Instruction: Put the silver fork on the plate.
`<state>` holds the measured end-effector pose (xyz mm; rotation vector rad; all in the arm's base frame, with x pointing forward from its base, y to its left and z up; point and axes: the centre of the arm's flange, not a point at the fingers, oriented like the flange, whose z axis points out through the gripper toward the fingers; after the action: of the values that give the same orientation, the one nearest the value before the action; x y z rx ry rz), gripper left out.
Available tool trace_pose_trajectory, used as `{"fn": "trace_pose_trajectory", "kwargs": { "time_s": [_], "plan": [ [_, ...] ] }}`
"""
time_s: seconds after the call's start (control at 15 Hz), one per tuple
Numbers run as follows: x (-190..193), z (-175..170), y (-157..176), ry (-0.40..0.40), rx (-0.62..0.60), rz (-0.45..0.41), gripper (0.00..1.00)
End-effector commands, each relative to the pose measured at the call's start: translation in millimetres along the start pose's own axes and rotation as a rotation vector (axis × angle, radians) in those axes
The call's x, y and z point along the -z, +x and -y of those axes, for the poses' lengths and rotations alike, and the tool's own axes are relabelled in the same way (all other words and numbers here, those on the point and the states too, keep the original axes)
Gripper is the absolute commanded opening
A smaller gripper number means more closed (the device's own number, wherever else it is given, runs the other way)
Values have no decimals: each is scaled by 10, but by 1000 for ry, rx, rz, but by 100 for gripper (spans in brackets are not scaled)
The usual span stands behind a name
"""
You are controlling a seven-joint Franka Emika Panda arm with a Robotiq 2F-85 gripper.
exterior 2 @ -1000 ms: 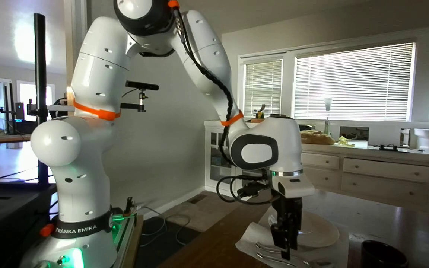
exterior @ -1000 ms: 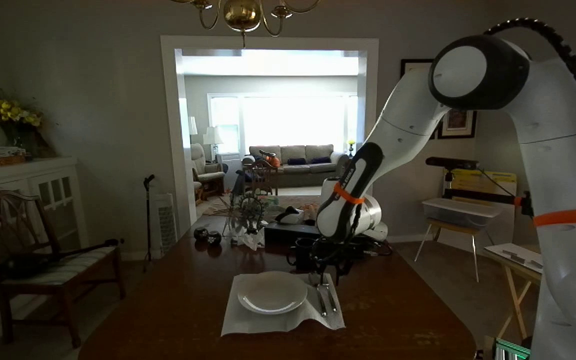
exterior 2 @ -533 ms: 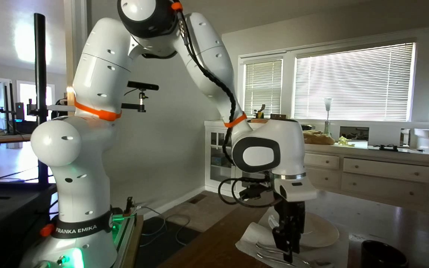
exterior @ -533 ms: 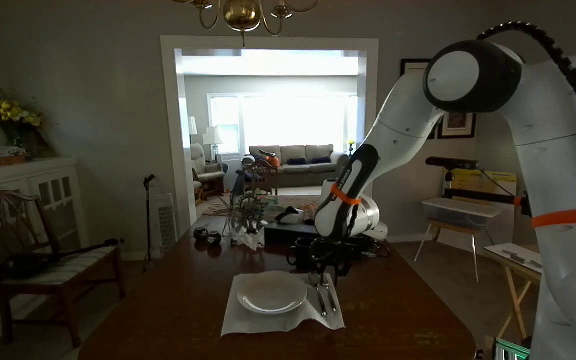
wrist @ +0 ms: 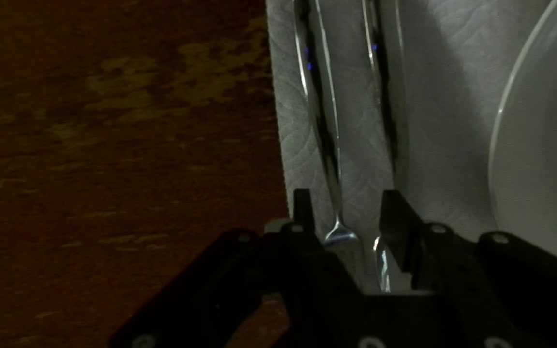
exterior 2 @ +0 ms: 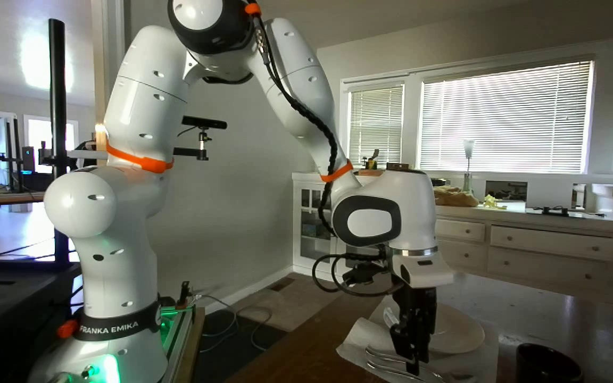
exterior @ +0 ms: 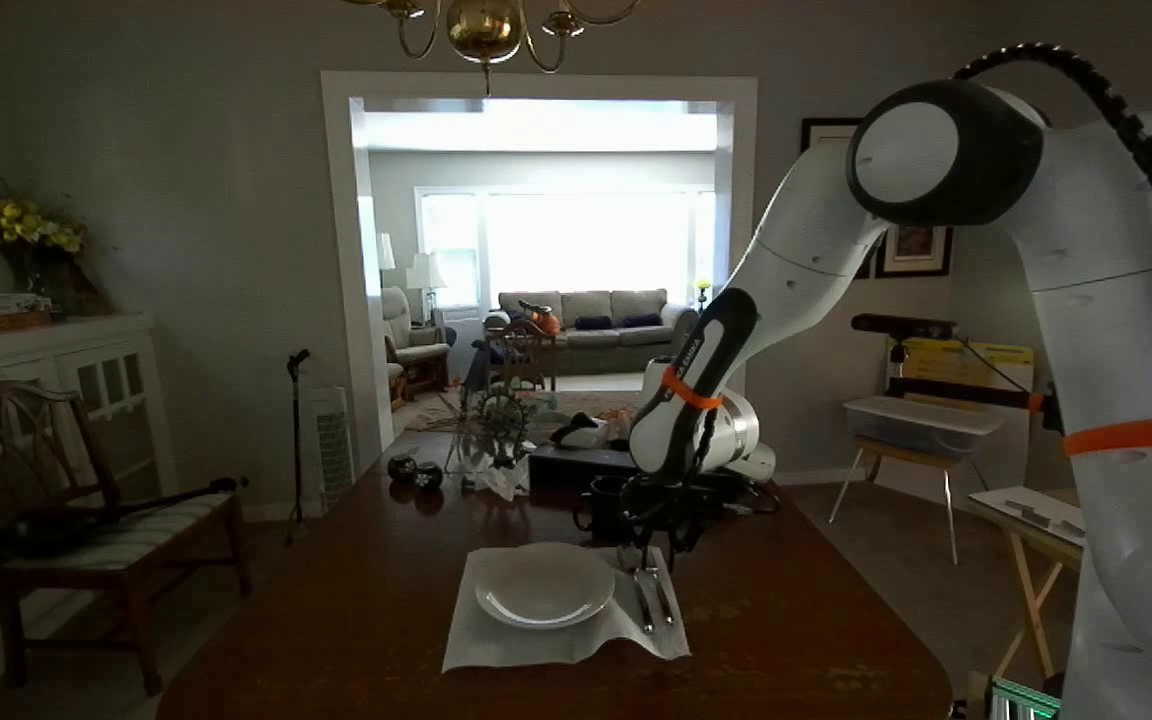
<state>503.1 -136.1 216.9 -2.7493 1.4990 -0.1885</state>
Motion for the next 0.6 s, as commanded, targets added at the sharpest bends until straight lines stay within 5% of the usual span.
{"fn": "trace_pose_trajectory", "kwargs": {
  "time_s": [0.0, 0.47, 0.53],
  "plan": [
    [0, 0, 0, 0, 0, 0, 43],
    [0, 0, 0, 0, 0, 0, 43],
    [0, 0, 0, 0, 0, 0, 30]
  ]
}}
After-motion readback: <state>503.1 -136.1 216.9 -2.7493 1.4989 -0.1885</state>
